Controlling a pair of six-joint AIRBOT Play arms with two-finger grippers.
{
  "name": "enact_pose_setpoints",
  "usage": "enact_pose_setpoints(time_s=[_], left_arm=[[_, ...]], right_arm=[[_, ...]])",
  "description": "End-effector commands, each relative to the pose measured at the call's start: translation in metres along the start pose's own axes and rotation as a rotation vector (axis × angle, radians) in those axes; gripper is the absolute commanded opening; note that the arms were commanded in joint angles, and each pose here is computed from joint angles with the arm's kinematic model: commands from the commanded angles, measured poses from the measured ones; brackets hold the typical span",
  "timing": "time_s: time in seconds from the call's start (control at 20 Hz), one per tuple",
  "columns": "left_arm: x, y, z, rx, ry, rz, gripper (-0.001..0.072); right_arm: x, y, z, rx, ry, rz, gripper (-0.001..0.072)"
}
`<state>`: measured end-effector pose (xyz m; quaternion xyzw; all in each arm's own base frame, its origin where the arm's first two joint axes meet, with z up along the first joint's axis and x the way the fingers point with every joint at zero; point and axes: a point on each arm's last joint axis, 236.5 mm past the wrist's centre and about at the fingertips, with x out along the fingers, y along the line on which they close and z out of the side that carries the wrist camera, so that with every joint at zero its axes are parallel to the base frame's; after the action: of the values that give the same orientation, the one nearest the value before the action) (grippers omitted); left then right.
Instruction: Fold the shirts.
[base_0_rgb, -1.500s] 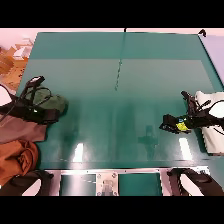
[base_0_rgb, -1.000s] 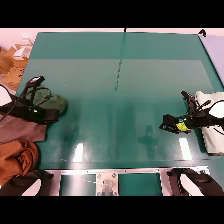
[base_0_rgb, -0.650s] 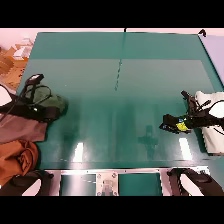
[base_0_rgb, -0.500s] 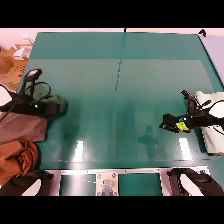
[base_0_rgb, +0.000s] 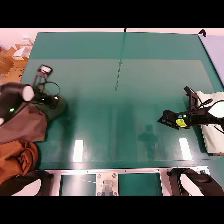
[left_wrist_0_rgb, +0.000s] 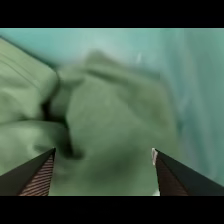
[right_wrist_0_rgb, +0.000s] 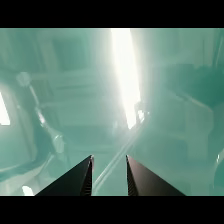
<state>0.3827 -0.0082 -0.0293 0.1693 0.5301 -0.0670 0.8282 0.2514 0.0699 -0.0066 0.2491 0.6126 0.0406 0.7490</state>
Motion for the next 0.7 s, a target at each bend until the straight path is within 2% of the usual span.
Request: enact_pose_setpoints(time_s=[0.0,0.05,0.1,0.15,0.2,0.25,0.45,0.65], left_arm=[[0.053,0.000,-0.042,0.142,0.198,0.005,0.0683],[0.060,-0.002,-0.049,0.149,0.230,-0.002,0.0633],[0.064,-0.003,-0.053,0.154,0.247,-0.005,0.0346],[0.063,-0.001,-0.051,0.169,0.243,0.001,0.0020],[0.059,0.001,-0.042,0.175,0.228,0.005,0.0022],[0.051,0.004,-0.027,0.170,0.212,0.012,0.0021],[-0.032,-0.013,0.077,0.163,0.065,-0.013,0.0021],[-0.173,-0.097,0.186,0.235,-0.270,-0.143,0.0021]], right_arm=[[0.000,0.000,0.004,0.002,-0.017,0.001,0.0270],[0.000,0.000,0.005,0.002,-0.021,0.002,0.0268],[0.000,0.001,0.007,0.002,-0.027,0.003,0.0263],[0.000,0.001,0.008,0.002,-0.033,0.003,0.0188],[-0.002,0.000,0.010,0.006,-0.040,0.004,0.0066],[-0.005,-0.001,0.014,0.013,-0.051,0.003,0.0027],[-0.037,-0.017,0.052,0.085,-0.175,-0.003,0.0027],[-0.075,-0.041,0.085,0.123,-0.299,-0.028,0.0027]])
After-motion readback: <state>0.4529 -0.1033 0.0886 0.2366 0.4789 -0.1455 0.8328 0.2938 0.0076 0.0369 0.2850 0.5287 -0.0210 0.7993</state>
